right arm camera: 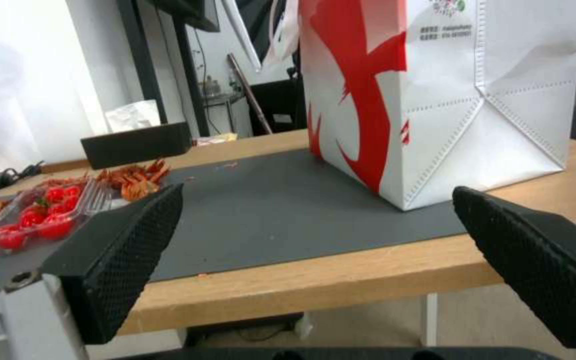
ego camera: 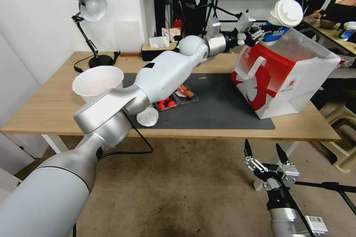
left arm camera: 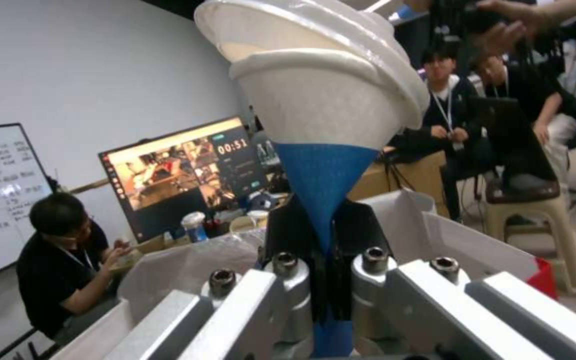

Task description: Pick up the trash from the table and place it into the takeout bag.

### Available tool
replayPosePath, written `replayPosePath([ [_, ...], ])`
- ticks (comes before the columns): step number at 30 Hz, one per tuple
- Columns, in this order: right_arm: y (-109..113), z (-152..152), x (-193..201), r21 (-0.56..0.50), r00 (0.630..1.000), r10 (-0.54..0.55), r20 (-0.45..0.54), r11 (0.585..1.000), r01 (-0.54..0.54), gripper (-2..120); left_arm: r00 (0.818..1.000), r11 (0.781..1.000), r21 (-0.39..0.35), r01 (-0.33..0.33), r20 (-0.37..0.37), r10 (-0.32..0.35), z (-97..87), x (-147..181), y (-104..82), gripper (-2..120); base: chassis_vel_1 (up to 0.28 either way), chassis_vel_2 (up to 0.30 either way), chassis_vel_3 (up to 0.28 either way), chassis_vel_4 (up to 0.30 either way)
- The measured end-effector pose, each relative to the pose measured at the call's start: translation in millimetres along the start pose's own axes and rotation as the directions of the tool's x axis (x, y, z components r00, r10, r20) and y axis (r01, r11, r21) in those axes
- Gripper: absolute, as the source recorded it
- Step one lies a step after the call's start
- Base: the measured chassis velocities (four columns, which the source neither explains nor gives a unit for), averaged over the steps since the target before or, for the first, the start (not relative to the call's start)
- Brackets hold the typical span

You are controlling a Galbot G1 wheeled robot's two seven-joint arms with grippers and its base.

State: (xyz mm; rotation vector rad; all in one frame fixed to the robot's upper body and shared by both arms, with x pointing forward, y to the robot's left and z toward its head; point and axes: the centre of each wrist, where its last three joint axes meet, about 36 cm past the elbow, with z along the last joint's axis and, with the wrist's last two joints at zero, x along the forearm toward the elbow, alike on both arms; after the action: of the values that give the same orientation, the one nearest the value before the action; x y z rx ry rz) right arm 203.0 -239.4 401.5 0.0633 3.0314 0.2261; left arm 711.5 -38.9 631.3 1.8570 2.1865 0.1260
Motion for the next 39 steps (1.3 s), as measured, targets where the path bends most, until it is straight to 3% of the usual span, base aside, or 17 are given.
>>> replayPosePath([
  [5, -1, -4, 2, 0.0, 1.0, 0.002, 0.009, 1.0, -0.002, 100, 0.999, 0.999, -0.035, -0.02, -0.044, 0.019, -0.8, -7, -6.0, 3, 0.0, 0.0, 0.0, 0.0],
  [11, -3, -5, 5, -0.003, 1.0, 0.005, 0.014, 1.0, -0.005, 100, 0.998, 0.999, -0.048, -0.023, -0.063, 0.02, -8.5, -11, -7.2, 26, 0.0, 0.0, 0.0, 0.0],
  [14, -4, -5, 5, -0.004, 1.0, 0.005, 0.014, 1.0, -0.005, 100, 0.998, 0.999, -0.05, -0.02, -0.063, 0.017, -10.2, -11, -6.9, 31, 0.0, 0.0, 0.0, 0.0],
  [17, -4, -5, 6, -0.006, 1.0, 0.005, 0.019, 1.0, -0.005, 100, 0.998, 0.998, -0.056, -0.008, -0.06, 0.004, -16.8, -13, -6.4, 47, 0.0, 0.0, 0.0, 0.0],
  [21, -3, -5, 5, -0.009, 1.0, 0.004, 0.02, 1.0, -0.003, 100, 0.998, 0.998, -0.057, 0.001, -0.058, -0.005, -18.6, -13, -5.7, 58, 0.0, 0.0, 0.0, 0.0],
  [24, 0, -5, 4, -0.017, 1.0, 0.001, 0.022, 1.0, -0.001, 100, 0.999, 0.998, -0.054, 0.012, -0.05, -0.015, -19.4, -12, -4.6, 74, 0.0, 0.0, 0.0, 0.0],
  [30, 0, -5, 4, -0.018, 1.0, -0.001, 0.021, 1.0, 0.001, 100, 0.999, 0.999, -0.038, 0.019, -0.037, -0.02, -18.8, -10, -5.2, 93, 0.0, 0.0, 0.0, 0.0],
  [37, -1, -3, 4, -0.015, 1.0, 0.0, 0.016, 1.0, 0.0, 100, 0.99, 0.99, -0.006, 0.137, -0.007, -0.137, -19.4, -28, -43.5, 100, 0.0, 0.0, 0.0, 0.0],
  [38, -1, -2, 4, -0.016, 1.0, 0.0, 0.014, 1.0, 0.0, 100, 0.983, 0.983, 0.001, 0.183, 0.0, -0.183, -20.4, -32, -55.6, 100, 0.0, 0.0, 0.0, 0.0],
  [39, -1, -1, 4, -0.017, 1.0, 0.0, 0.012, 1.0, 0.0, 100, 0.965, 0.965, 0.008, 0.263, 0.008, -0.263, -21.1, -33, -68.5, 100, 0.0, 0.0, 0.0, 0.0],
])
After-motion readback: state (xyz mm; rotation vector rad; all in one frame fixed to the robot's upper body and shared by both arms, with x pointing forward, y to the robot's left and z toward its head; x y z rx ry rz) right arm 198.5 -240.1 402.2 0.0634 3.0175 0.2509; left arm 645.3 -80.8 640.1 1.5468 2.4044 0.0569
